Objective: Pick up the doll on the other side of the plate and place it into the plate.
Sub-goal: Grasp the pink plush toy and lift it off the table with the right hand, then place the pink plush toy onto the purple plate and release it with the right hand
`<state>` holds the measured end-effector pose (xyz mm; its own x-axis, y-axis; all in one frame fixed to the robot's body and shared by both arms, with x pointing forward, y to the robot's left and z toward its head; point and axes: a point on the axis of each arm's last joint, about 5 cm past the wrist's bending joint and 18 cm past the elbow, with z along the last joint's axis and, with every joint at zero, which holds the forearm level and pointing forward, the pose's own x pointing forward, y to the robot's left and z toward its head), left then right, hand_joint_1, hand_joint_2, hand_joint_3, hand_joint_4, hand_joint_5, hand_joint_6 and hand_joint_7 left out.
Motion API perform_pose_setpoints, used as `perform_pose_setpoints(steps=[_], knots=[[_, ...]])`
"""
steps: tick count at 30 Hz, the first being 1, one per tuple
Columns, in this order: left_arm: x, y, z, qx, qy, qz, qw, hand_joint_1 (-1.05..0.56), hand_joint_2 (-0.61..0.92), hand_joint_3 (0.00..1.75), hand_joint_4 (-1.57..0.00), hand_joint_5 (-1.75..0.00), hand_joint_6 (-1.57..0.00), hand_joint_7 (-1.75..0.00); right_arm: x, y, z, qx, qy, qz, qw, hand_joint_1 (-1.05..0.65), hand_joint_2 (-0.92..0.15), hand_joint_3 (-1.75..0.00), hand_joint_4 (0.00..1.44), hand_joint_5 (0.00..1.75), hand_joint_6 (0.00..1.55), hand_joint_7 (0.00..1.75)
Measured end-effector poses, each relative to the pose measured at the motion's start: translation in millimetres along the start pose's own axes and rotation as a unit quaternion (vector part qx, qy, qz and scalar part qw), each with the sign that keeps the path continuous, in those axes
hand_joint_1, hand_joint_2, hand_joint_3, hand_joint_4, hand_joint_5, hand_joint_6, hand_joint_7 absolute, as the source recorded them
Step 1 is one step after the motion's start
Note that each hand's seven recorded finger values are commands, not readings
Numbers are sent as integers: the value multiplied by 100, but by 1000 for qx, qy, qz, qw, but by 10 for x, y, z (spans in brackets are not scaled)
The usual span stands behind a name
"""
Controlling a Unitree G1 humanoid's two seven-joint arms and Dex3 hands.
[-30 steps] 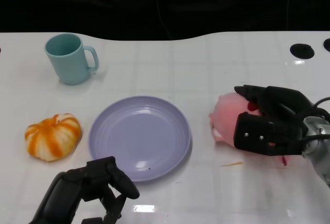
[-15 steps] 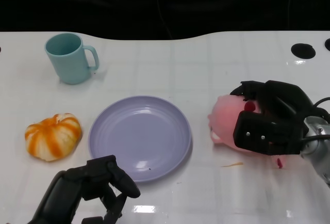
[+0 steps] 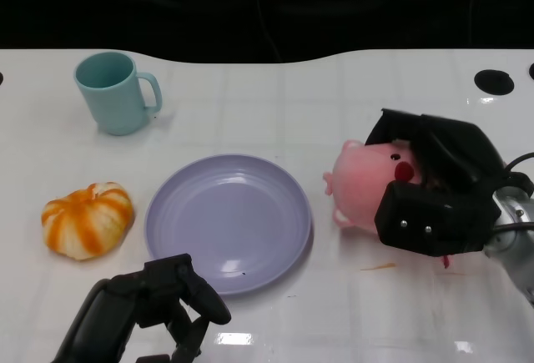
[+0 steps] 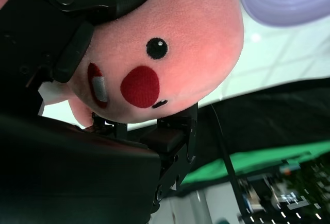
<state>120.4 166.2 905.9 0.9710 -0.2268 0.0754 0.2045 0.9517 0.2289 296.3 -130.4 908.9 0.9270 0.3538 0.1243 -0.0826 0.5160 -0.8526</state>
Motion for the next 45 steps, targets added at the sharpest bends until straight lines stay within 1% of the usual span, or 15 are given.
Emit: perform_pose_setpoints(steps=[3,5,11,15,18,19,21,26,30,34,40,42,45], knots=[[-15,-4,3,2,4,0,1000,-7,52,111,-78,-151,-83,-115,-19,-22,31,0,-13,-15,1000,-14,-38,-132,95,175,75,174],[-19,-7,9,2,5,0,1000,-8,52,110,-78,-151,-83,-115,-30,-25,46,-1,-19,-24,1000,-13,-35,-136,96,175,75,174],[-27,-12,34,0,4,1,1000,-8,52,109,-78,-152,-83,-116,-59,-62,75,8,-35,-60,998,-14,-31,-140,96,175,75,175],[-30,-23,34,-2,7,-1,1000,-9,52,109,-79,-152,-83,-117,-39,-99,148,20,-62,-75,995,-10,-27,-144,99,175,77,175],[-28,-35,35,-4,6,-4,1000,-9,51,109,-79,-151,-83,-118,-25,-80,210,36,-81,-79,993,-10,-24,-148,99,175,77,175],[-28,-37,35,-3,7,-4,1000,-9,51,110,-79,-151,-83,-118,-14,-70,238,41,-85,-80,992,-12,-23,-151,98,175,76,174],[-25,-43,35,-1,7,-5,1000,-8,51,110,-80,-151,-83,-118,25,-63,313,49,-96,-80,991,-13,-22,-153,97,175,75,174],[-19,-64,36,2,7,-4,1000,-7,51,112,-80,-151,-84,-118,180,-106,550,64,-136,-77,986,-15,-22,-152,96,175,74,175],[-10,-83,38,0,6,-4,1000,-7,50,113,-80,-151,-84,-118,264,-90,724,72,-170,-62,981,-18,-20,-150,96,175,74,174],[-5,-89,37,-1,5,-4,1000,-8,50,113,-80,-152,-83,-118,340,-37,873,74,-198,-39,977,-21,-21,-147,97,175,74,175],[0,-112,40,-3,4,-5,1000,-8,52,111,-79,-152,-81,-119,413,116,1071,75,-228,12,971,-22,-23,-141,99,175,74,175],[0,-119,40,-1,5,-7,1000,-8,52,110,-79,-152,-81,-120,431,162,1122,76,-233,24,969,-24,-25,-137,97,175,74,175],[2,-138,42,-2,4,-11,1000,-7,52,110,-79,-152,-80,-120,454,233,1215,62,-244,44,967,-25,-28,-136,96,175,73,175]])
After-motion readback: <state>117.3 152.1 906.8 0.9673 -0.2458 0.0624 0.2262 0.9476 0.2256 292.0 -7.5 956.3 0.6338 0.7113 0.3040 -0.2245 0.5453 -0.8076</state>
